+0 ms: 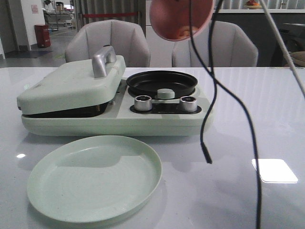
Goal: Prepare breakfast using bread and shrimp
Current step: 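Grip the pink bowl rim with the right gripper and lift it, then tip the pink bowl over the black pan to pour the shrimp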
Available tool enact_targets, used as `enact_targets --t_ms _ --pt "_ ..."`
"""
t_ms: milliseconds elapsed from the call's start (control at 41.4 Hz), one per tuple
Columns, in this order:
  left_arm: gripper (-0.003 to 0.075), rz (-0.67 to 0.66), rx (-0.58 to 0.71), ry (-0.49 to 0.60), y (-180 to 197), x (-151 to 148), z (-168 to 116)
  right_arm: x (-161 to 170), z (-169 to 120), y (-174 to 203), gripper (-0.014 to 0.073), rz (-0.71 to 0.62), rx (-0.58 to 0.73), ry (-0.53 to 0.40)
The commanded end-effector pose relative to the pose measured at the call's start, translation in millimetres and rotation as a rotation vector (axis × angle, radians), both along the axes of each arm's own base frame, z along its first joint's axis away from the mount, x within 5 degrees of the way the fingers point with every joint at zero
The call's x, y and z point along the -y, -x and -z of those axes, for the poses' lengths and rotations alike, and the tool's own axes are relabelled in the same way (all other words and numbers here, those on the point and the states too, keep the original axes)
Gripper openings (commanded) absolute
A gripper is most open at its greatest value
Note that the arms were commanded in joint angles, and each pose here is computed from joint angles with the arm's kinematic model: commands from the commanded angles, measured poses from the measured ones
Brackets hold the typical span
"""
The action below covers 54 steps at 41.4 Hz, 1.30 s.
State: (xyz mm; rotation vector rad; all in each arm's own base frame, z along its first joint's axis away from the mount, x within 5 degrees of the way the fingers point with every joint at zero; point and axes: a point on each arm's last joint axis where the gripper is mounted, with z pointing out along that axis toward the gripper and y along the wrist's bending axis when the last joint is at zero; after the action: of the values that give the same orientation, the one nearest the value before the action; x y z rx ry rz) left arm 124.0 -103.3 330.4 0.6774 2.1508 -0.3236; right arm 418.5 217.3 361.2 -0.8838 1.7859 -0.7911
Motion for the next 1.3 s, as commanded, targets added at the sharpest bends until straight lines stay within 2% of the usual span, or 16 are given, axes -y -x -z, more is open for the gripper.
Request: enact_targets --t_ms 0,97,217,411,556,990,1280 --pt "0.0101 0.015 0.079 0.067 -1.6 3.3 -15.2 -7.0 -37.5 6.5 0.0063 0.019 0.195 0.138" --pt "0.0101 0.015 0.079 0.067 -1.6 3.3 -15.2 -21.1 -27.0 3.7 0.0063 0.06 0.247 0.268" --pt "0.0101 0.015 0.079 0.067 -1.6 3.3 -15.2 -33.7 -16.5 3.8 0.0063 0.09 0.294 0.365" --pt "0.0101 0.015 0.079 0.067 -1.6 3.3 -15.2 -47.1 -7.5 5.4 0.0063 0.083 0.323 0.437" --pt "0.0101 0.015 0.079 0.067 -1.6 3.3 -15.2 -48.8 -11.6 6.4 0.0063 0.097 0.378 0.504" --pt "0.0101 0.015 0.079 0.067 -1.6 3.3 -15.2 -44.5 -21.4 9.8 0.0063 0.171 0.455 0.59" --pt "0.0101 0.015 0.079 0.067 -1.6 3.3 -15.2 -46.8 -22.7 9.1 0.0063 0.142 0.461 0.585"
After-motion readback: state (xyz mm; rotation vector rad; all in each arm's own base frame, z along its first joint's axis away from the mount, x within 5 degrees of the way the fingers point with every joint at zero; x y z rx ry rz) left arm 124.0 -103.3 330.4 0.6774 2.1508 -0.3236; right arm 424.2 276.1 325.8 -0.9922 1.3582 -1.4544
